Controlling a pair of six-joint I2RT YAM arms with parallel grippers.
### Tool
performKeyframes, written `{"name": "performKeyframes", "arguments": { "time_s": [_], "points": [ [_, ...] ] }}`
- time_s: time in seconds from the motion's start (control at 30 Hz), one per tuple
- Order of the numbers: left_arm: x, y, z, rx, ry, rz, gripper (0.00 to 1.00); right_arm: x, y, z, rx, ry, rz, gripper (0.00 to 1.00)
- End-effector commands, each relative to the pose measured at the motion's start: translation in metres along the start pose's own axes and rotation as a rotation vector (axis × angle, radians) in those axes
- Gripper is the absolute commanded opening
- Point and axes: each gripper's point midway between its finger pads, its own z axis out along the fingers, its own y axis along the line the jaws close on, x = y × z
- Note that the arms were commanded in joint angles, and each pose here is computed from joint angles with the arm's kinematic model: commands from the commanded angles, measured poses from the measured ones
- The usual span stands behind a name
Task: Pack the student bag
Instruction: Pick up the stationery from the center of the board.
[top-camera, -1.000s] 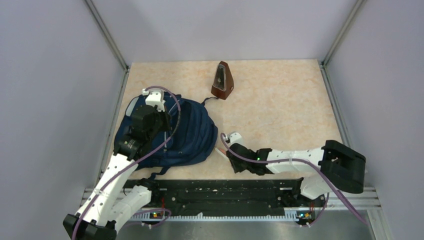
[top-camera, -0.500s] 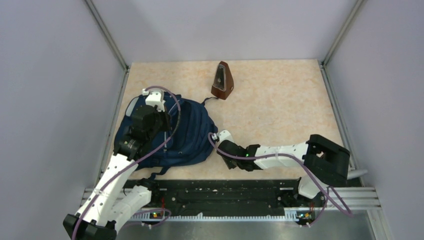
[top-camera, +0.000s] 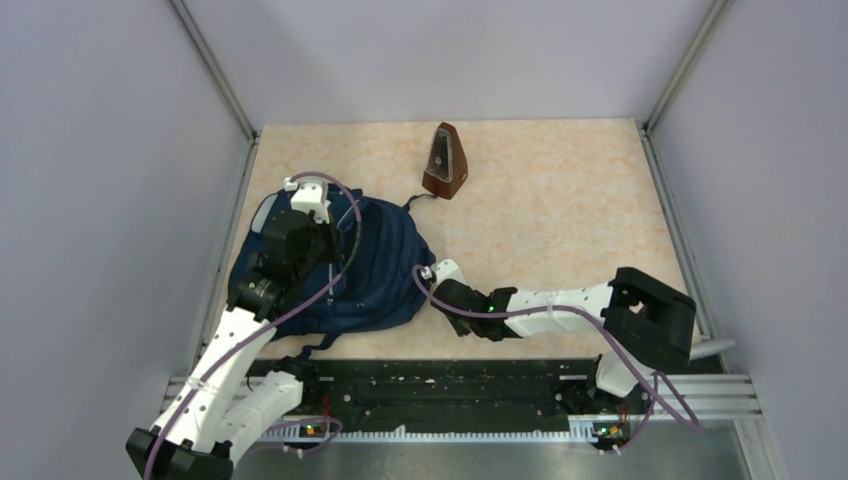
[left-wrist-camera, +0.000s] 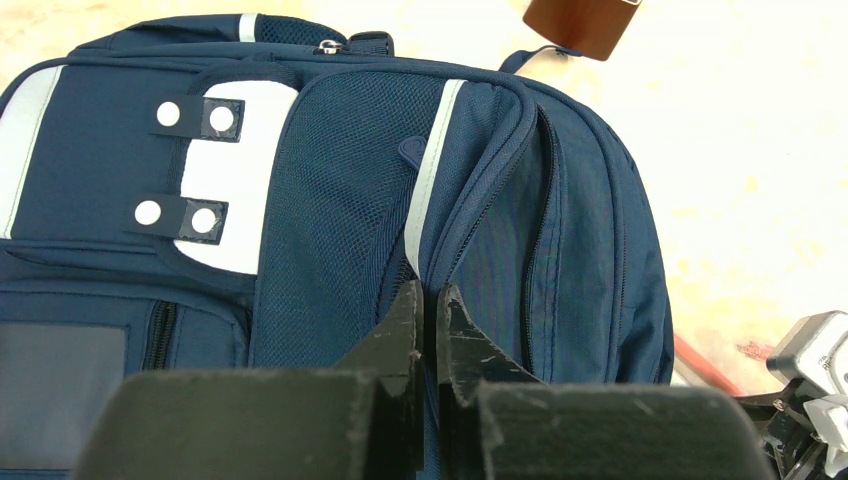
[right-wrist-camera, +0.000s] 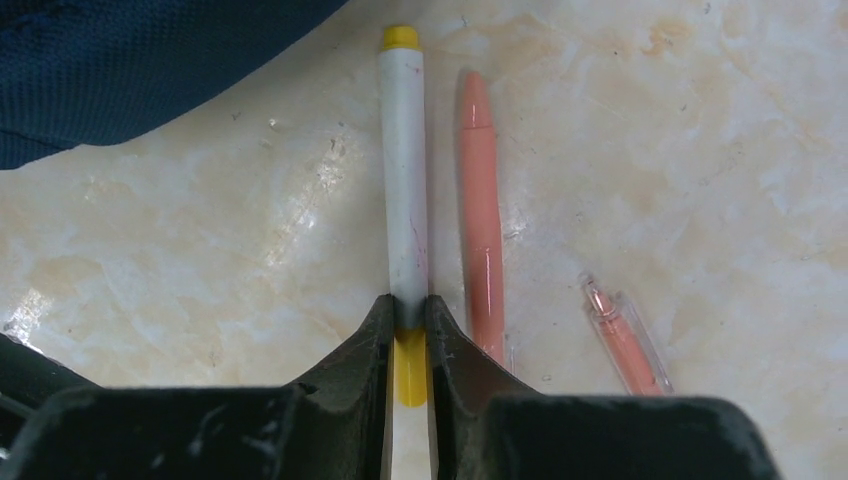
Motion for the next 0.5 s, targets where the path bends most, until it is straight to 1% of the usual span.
{"name": "performKeyframes", "arguments": {
  "time_s": [0.0, 0.17, 0.33, 0.47],
  "points": [
    [-0.029, 0.0, -0.003, -0.008, -0.113, 0.001, 0.0, -0.003, -0.005, -0.017, 0.008, -0.008, -0.007, 0.0],
    [-0.029, 0.0, -0.003, -0.006, -0.114, 0.001, 0.0, -0.006, -0.011, -0.04, -0.007, -0.044, 0.074, 0.0],
    [-0.028, 0.0, -0.002, -0.004, -0.11, 0.002, 0.0, -0.01, -0.026, -0.056, 0.047, -0.059, 0.152, 0.0],
    [-0.028, -0.002, -0.002, 0.002, -0.111, 0.002, 0.0, -0.036, -0.027, -0.071, 0.035, -0.104, 0.176, 0.0]
  ]
}}
